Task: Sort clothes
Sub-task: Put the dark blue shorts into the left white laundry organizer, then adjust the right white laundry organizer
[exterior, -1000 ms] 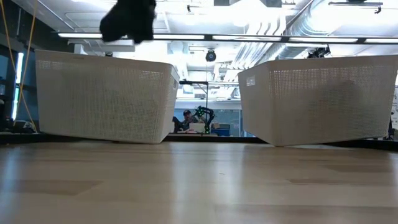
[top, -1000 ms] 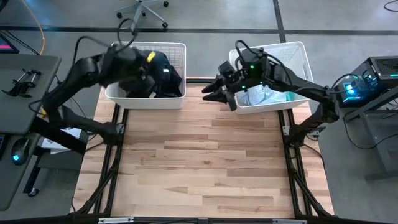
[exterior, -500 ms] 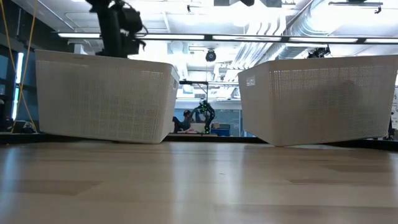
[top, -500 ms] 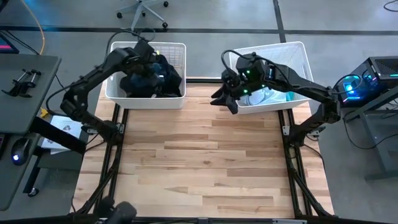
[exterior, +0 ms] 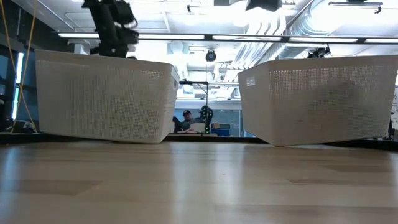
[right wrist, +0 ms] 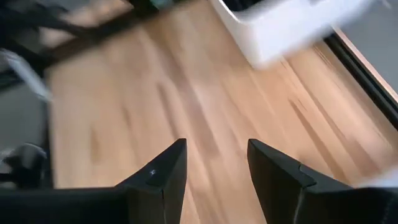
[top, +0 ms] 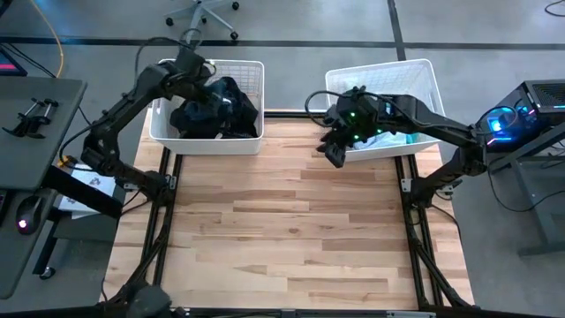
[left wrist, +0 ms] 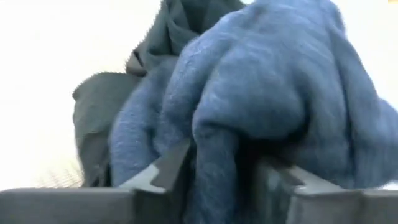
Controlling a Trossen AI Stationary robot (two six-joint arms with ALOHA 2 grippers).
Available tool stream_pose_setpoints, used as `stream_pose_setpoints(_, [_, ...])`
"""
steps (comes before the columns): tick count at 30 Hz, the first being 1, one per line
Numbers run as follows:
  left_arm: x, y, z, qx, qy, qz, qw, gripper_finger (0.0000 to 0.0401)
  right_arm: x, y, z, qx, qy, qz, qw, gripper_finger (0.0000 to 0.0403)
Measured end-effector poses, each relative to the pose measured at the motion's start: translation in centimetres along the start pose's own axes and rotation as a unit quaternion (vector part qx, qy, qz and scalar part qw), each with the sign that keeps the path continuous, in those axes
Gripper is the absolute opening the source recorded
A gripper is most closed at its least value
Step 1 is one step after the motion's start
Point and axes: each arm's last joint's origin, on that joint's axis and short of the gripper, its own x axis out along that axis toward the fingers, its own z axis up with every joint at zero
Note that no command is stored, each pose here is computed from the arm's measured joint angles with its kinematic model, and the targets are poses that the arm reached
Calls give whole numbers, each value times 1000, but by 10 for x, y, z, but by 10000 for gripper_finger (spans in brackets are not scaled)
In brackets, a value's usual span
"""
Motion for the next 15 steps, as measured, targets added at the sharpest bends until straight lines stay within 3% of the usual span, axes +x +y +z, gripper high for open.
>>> stream_pose_setpoints(4, [-31, 2, 0, -15, -39, -11, 999, 173, -4, -8, -19, 7, 84, -76, 994, 155])
stream_pose_setpoints(7, [-56, 2, -4, -41, -76, -35, 996, 188, -5, -13, -30, -21, 148, -116, 982, 155])
stream_pose_setpoints(15, [-108, -10, -26, -49, -148, -103, 982, 189, 18, -24, -54, -158, 243, -123, 949, 156])
